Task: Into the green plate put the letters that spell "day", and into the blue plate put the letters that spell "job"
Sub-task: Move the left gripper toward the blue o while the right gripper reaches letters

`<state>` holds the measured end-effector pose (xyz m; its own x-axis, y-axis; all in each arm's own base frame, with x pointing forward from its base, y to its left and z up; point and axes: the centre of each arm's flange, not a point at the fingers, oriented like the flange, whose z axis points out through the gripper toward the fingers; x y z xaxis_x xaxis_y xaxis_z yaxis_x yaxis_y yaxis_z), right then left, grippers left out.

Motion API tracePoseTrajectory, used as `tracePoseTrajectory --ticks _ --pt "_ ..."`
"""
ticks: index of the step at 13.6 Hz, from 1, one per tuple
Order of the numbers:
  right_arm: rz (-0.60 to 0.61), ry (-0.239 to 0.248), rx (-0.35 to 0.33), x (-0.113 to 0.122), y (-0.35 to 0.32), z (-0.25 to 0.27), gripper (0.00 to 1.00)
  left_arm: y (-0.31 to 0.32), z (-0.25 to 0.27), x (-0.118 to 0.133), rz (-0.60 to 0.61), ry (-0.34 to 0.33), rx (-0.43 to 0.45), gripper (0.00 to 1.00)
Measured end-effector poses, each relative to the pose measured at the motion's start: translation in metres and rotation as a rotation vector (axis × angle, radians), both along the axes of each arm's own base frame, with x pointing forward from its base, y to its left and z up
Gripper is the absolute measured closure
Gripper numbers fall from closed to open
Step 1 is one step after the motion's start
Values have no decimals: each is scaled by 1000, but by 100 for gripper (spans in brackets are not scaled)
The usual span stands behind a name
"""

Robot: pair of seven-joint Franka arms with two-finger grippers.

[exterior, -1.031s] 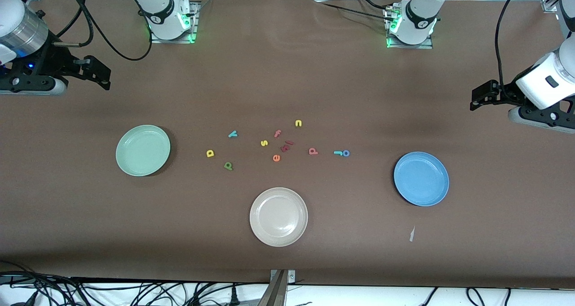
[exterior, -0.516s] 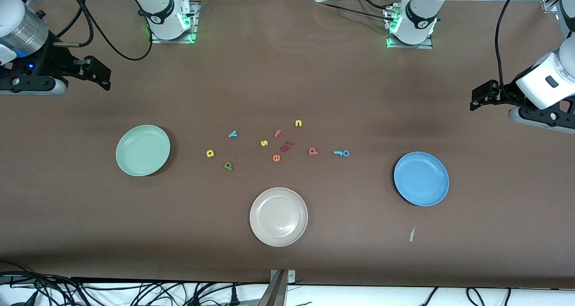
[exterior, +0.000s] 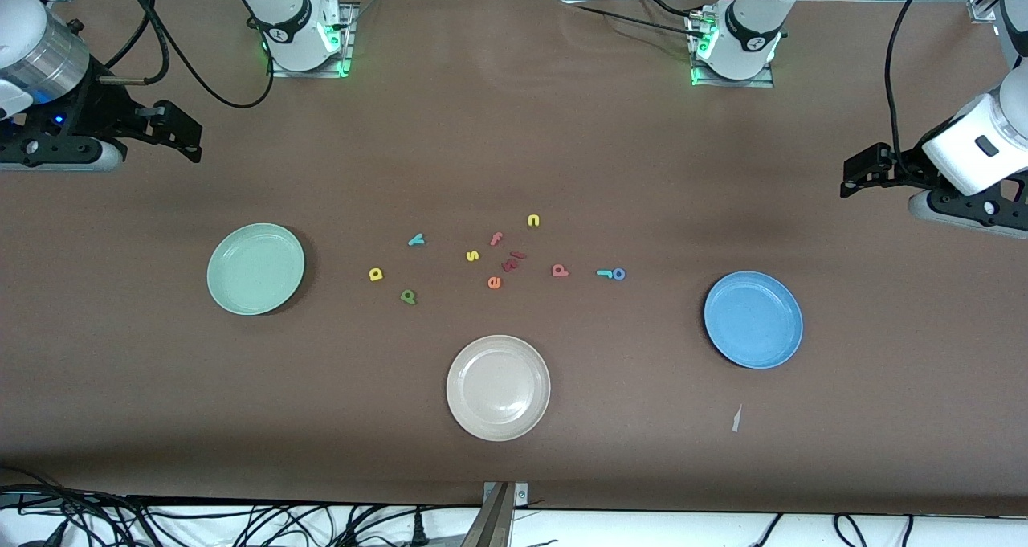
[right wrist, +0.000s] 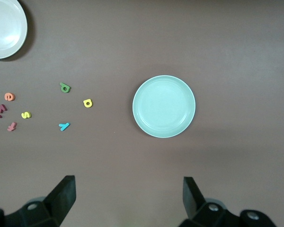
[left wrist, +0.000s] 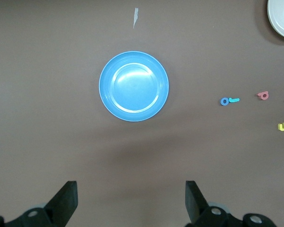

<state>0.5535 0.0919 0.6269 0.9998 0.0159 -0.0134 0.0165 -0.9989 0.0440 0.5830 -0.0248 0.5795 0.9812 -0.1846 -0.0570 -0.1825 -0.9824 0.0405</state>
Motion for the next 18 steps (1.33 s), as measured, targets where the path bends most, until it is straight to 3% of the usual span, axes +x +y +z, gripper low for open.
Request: tracePoseTrajectory --ticks 8,12,18 --pt "0 0 1 0 0 0 0 -1 -1 0 -1 4 -1 0" --pt "5 1 9 -1 4 0 0 -8 -41 -1 -18 158 0 0" --pt "24 2 15 -2 14 0 0 -69 -118 11 -128 305 -27 0"
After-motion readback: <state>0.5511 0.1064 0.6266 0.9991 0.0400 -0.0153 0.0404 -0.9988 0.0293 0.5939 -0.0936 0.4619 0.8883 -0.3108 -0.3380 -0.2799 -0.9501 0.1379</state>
